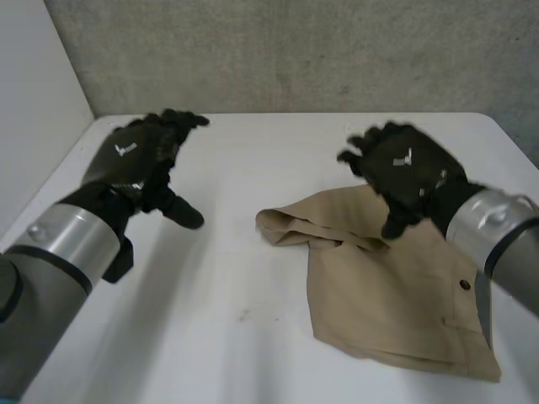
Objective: Fold the shorts.
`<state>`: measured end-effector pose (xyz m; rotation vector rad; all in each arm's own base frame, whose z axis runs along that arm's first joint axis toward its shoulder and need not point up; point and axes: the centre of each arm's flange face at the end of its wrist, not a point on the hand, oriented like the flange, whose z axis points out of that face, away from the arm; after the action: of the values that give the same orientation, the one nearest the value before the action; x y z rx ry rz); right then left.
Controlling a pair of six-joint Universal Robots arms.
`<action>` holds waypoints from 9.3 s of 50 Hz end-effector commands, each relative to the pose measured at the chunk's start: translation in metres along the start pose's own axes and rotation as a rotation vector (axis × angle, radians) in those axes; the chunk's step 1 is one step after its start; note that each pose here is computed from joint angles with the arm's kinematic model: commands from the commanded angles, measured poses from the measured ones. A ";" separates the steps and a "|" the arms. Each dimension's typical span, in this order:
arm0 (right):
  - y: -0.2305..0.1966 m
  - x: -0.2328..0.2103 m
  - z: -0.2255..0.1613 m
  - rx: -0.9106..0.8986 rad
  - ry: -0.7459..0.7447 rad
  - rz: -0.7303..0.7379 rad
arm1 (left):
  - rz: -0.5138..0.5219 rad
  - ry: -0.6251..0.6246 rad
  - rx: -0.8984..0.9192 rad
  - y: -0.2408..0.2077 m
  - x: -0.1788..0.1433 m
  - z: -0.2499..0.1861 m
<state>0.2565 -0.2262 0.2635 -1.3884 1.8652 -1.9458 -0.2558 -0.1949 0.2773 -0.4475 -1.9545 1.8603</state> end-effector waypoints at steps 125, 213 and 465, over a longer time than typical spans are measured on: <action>-0.084 0.003 -0.011 0.216 0.197 0.147 | -0.559 -0.021 -0.561 0.135 0.063 0.026; -0.119 0.076 0.063 0.394 0.389 -0.069 | 0.336 -0.163 0.582 -0.099 -0.016 0.100; 0.070 0.014 0.092 -0.377 0.018 -0.220 | 1.029 -0.092 -0.086 0.107 0.029 0.152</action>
<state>0.2664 -0.2935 0.2014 -1.7948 2.2801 -1.5979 -0.3342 -0.2708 0.1800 -1.6882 -2.1817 2.0955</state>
